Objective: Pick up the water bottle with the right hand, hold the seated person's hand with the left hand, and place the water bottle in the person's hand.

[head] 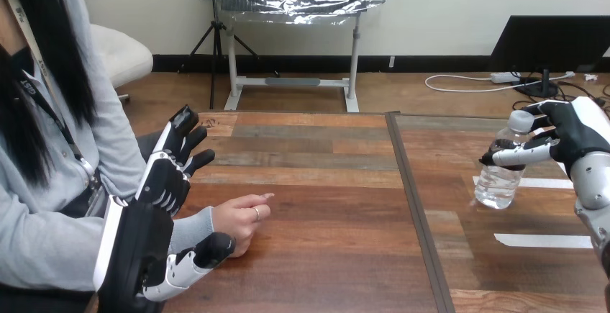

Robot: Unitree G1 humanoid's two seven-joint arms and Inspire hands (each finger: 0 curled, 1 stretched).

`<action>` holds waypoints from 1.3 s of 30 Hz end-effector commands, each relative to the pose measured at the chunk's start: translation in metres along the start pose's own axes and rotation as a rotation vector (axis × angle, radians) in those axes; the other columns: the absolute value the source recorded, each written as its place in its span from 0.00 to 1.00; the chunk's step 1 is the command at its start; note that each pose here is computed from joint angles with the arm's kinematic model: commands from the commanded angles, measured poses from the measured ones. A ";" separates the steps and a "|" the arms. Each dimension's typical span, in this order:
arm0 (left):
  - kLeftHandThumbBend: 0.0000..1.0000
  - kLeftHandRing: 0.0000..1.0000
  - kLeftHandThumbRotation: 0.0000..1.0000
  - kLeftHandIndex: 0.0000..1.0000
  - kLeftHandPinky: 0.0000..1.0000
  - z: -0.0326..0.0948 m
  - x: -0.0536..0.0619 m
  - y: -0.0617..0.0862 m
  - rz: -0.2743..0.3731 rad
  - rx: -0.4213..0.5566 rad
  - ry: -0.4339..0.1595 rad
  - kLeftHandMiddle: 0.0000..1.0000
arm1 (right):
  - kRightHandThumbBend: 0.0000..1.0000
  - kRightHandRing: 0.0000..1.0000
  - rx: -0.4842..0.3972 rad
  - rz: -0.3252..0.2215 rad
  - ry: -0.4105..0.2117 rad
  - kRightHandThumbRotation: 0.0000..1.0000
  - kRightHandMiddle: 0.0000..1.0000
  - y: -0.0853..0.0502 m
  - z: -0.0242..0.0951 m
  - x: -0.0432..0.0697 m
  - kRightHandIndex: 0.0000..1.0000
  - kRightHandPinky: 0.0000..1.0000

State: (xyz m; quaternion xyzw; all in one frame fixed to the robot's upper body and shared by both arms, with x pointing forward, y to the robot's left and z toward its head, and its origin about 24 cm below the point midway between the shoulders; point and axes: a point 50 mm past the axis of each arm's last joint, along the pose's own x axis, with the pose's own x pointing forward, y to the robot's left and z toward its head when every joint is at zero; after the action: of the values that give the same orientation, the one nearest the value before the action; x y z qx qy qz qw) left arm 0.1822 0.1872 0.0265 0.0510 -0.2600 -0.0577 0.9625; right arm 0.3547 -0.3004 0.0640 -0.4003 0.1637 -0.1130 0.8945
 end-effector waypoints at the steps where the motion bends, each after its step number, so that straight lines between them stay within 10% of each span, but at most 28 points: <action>1: 1.00 0.93 0.67 0.94 0.86 0.010 0.013 0.001 0.006 0.002 -0.091 0.96 | 0.91 0.56 0.047 -0.038 -0.052 0.00 0.60 0.003 0.015 0.002 0.64 0.53; 39: 1.00 0.91 0.68 0.92 0.83 0.011 0.011 0.001 0.005 0.003 -0.098 0.94 | 0.86 0.49 0.209 -0.096 -0.035 0.00 0.53 0.003 0.018 0.002 0.52 0.42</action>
State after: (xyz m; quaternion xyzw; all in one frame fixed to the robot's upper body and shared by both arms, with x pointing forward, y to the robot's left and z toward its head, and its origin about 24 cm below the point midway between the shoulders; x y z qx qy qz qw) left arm 0.1788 0.1877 0.0257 0.0522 -0.2592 -0.0575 0.9627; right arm 0.3518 -0.2952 0.0548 -0.3343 0.1575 -0.1538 0.9164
